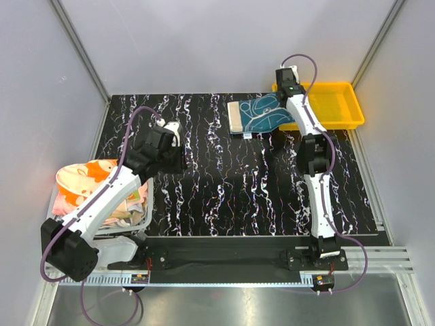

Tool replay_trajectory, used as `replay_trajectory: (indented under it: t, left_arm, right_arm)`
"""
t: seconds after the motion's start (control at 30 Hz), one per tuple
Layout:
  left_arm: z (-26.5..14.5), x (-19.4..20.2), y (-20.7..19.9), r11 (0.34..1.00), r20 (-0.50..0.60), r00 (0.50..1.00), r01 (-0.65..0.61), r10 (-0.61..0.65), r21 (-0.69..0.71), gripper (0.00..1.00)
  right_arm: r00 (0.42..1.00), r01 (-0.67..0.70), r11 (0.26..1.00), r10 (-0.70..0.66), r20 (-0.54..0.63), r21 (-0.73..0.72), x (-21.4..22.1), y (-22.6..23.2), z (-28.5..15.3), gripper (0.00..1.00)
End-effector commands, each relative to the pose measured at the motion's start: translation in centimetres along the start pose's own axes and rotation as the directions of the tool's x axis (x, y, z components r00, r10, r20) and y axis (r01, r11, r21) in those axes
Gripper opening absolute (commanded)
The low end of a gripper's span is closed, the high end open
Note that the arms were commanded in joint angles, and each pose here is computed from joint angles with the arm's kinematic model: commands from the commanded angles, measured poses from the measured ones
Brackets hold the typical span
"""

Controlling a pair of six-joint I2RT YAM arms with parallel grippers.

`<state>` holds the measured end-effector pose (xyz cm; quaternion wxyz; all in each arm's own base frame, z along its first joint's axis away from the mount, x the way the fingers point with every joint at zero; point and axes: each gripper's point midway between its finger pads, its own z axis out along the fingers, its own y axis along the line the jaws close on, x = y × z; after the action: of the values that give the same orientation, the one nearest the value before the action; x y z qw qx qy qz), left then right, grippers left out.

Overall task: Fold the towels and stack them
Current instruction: Neatly place the folded towel into the bin

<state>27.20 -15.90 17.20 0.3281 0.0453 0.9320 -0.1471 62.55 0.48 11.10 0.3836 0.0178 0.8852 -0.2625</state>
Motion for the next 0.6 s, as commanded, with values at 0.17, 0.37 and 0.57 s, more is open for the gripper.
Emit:
replay_trajectory:
  t: [0.17,0.37,0.57]
  left_arm:
    - [0.7,-0.9,-0.2,0.999,0.015,1.0,-0.018,0.018,0.036,0.34]
    - [0.9,-0.8,-0.3,0.998,0.004,1.0,0.004,-0.004,0.068,0.33]
    - [1.1,-0.5,-0.3,0.996,-0.003,1.0,0.017,-0.016,0.09,0.32]
  right_arm:
    - [0.966,-0.129,0.986,0.101,0.236,0.108,-8.7,-10.4,-1.8,0.0]
    - [0.962,-0.143,0.979,0.103,0.253,0.143,-8.2,-12.7,1.1,0.0]
    - [0.965,-0.135,0.973,0.086,0.248,0.187,-6.9,-15.7,4.4,0.0]
